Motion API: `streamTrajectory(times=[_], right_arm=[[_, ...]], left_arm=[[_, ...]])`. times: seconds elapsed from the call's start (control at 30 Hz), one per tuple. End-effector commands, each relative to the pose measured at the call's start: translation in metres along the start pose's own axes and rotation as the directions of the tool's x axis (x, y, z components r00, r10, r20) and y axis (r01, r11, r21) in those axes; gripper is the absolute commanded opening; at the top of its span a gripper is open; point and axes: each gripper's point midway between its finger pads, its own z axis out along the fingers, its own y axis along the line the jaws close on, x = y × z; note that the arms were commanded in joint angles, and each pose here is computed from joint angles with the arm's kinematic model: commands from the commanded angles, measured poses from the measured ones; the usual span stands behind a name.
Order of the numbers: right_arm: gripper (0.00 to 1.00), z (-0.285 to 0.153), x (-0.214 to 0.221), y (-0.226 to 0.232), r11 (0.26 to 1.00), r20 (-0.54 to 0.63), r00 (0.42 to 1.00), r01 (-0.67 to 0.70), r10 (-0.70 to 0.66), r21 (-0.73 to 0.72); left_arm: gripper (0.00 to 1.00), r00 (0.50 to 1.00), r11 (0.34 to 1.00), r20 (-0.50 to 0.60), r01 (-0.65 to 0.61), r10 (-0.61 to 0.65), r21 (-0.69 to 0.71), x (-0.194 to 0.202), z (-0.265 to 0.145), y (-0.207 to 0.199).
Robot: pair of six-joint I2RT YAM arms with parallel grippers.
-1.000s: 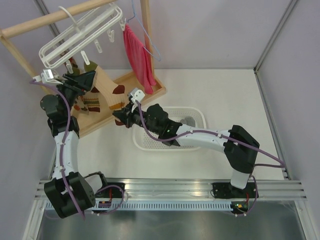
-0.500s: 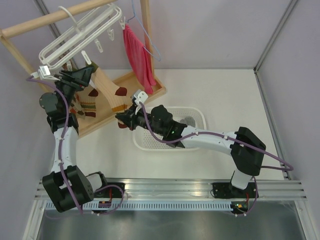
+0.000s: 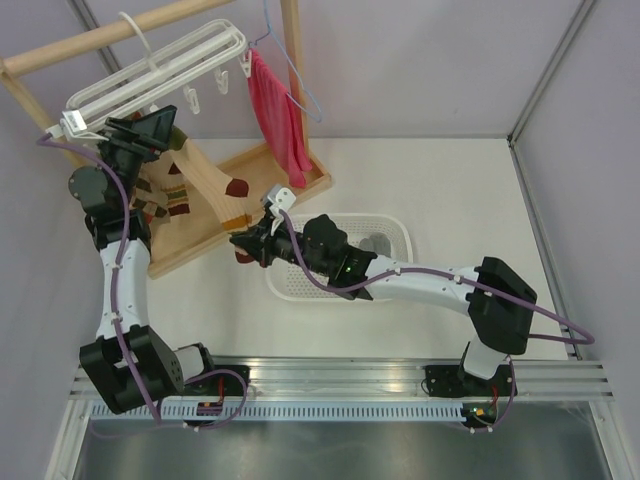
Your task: Remove the socks clipped to the hanger
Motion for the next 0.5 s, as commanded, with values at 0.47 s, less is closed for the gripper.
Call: streamTrajectory(times=[0.47], right_arm=[[0.01,-0.0136,-0.0257,0.0222,0.999,0.054,0.999,0.009,-0.006,-0.053]], left_arm=[[0.54,0.999,0.999,0.028,-0.021,0.020,0.035,-0.0143,0.0145,-0.0093]])
